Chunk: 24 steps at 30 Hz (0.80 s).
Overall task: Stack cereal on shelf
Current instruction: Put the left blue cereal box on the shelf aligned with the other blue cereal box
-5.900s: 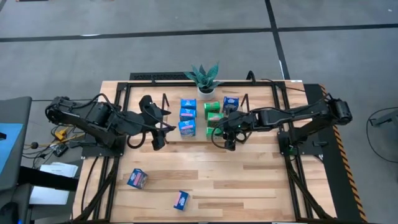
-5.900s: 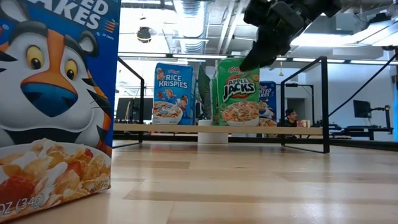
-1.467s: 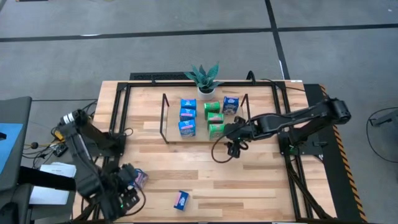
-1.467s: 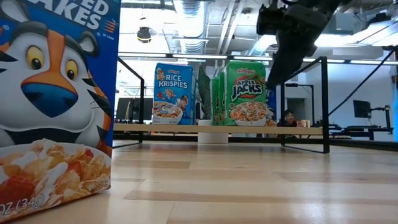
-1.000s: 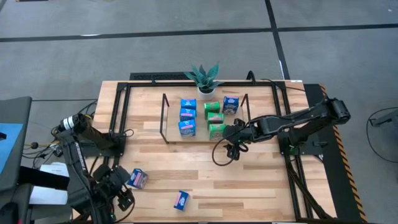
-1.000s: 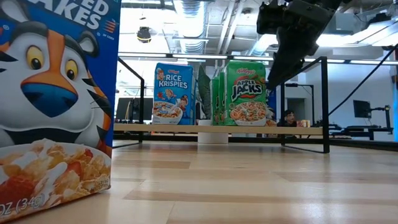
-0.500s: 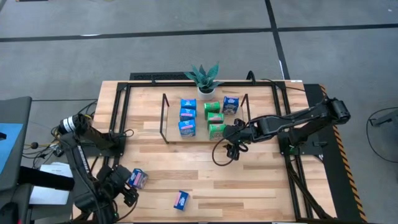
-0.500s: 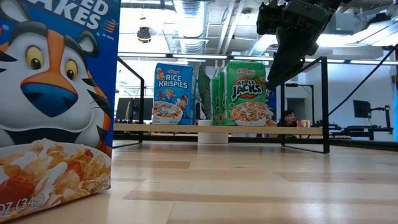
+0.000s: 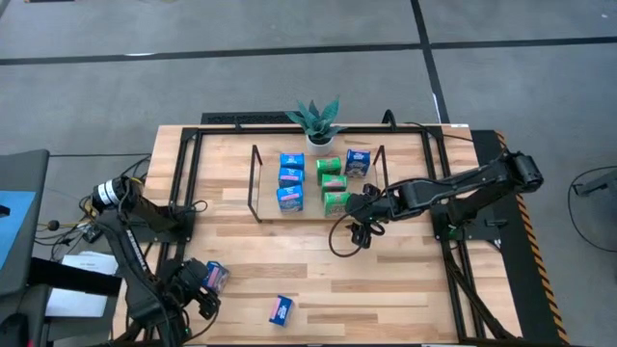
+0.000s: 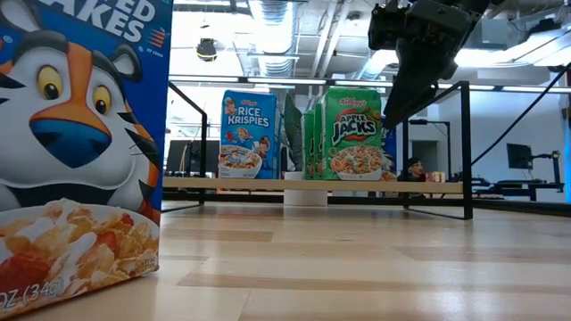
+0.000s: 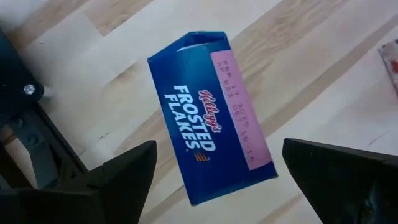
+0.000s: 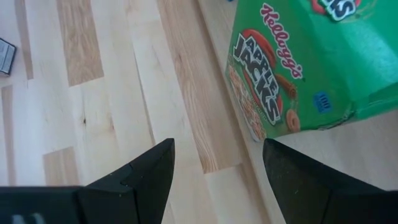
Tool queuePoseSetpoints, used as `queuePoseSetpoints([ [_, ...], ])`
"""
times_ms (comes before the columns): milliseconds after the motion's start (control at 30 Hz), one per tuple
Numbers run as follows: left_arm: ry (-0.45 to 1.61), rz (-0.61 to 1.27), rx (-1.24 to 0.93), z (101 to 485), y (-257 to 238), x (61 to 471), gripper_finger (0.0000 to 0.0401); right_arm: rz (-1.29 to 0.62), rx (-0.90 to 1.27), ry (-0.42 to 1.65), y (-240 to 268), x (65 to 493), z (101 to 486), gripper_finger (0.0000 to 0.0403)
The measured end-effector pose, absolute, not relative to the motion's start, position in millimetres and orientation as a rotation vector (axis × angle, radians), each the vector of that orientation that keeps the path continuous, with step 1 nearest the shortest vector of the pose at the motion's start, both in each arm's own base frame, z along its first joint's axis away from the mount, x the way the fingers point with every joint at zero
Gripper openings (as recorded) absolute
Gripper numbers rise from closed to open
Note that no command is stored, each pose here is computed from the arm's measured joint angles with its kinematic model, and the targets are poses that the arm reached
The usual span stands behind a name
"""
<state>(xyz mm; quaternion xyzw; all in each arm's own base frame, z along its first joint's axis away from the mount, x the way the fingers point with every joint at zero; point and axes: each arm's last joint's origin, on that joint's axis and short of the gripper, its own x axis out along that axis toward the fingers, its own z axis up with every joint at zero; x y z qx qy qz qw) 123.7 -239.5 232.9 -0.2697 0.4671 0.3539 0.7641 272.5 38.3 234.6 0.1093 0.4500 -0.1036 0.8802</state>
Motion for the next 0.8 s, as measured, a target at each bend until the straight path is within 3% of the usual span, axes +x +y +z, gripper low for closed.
queuePoseSetpoints([
  [267, 1.020, 0.765, -0.577, 229.4, -238.8, 123.3, 0.0323, -0.224, 0.251, 0.937, 38.4, 272.5, 234.6, 0.0270],
  [600, 1.022, 0.766, -0.577, 229.3, -238.8, 123.3, 0.0209, -0.219, 0.254, 0.934, 38.6, 272.9, 234.7, 0.0270],
  [800, 0.993, 0.774, -0.597, 230.6, -238.3, 125.6, 0.0174, -0.166, 0.244, 0.846, 39.8, 278.2, 242.6, 0.0270],
])
